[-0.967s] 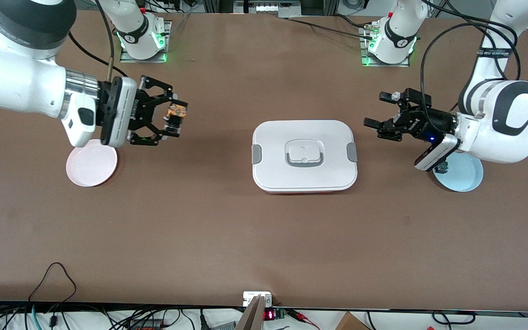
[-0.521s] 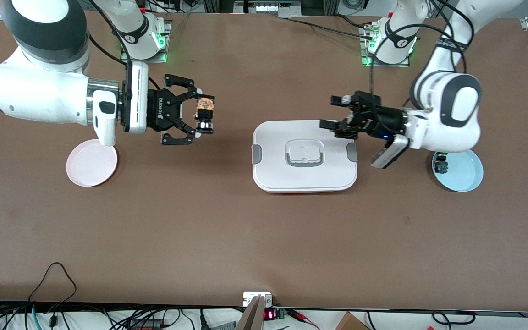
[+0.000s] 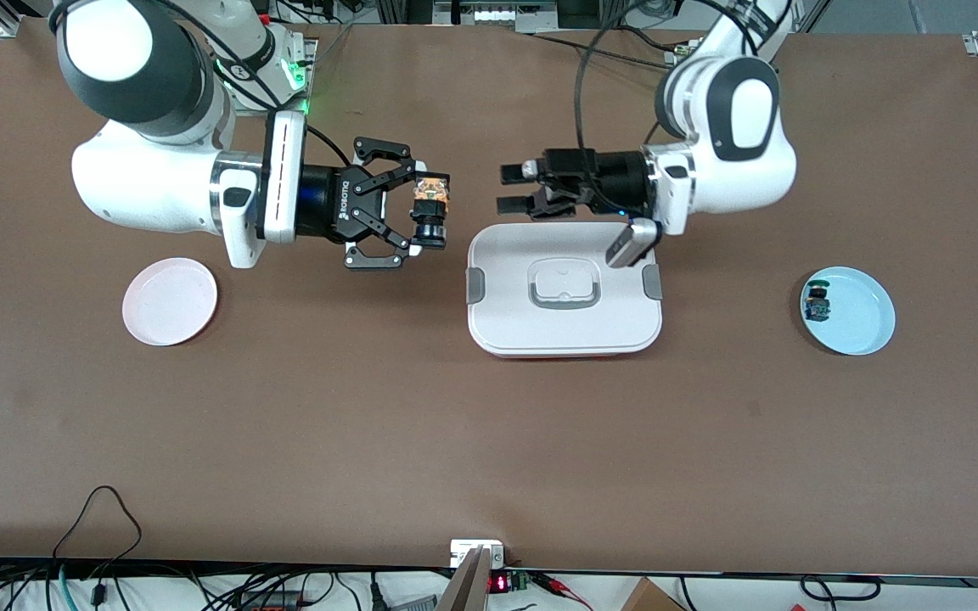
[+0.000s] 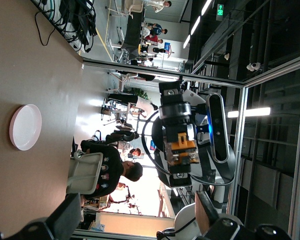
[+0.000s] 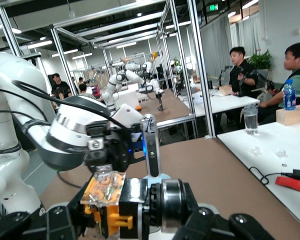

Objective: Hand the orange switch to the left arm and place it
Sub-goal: 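Grasp the orange switch with the left gripper from the right gripper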

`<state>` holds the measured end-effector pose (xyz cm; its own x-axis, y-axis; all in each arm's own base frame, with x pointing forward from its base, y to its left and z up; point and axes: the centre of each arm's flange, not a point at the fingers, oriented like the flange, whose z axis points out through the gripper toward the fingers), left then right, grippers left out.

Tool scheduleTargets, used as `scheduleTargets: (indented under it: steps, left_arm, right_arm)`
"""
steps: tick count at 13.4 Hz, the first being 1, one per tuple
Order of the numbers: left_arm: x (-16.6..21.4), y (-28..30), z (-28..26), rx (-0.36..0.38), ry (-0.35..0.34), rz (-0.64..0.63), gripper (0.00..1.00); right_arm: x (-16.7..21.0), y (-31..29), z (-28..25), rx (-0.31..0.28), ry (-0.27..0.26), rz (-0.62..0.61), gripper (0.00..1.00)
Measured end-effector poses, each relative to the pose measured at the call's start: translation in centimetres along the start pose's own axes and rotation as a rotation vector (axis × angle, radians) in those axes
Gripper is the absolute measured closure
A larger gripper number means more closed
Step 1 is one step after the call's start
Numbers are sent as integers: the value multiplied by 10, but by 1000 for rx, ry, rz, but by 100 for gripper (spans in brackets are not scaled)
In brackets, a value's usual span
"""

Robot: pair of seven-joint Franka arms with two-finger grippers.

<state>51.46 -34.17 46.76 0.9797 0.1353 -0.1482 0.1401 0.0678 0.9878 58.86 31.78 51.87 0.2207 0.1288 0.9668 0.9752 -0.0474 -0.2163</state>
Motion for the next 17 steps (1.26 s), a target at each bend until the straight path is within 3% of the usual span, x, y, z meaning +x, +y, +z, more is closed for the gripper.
scheduleTargets:
  steps: [2,5,8,12,17]
  left_arm:
    - [-6,24,0,0,12,-49,0]
    - [-5,60,-3,1,82,-86,2]
    - [-4,65,5,7,113,-101,2]
    - [-3,46,23,102,93,-135,3]
    - [4,83,27,211,84,-259,5]
  right_arm:
    - [-9,4,3,-2,34,7,28]
    - [-17,1,9,10,50,23,28]
    - [-19,-6,22,27,81,47,28]
    - [-18,-11,29,33,114,67,28]
    - [-19,-16,36,45,112,67,28]
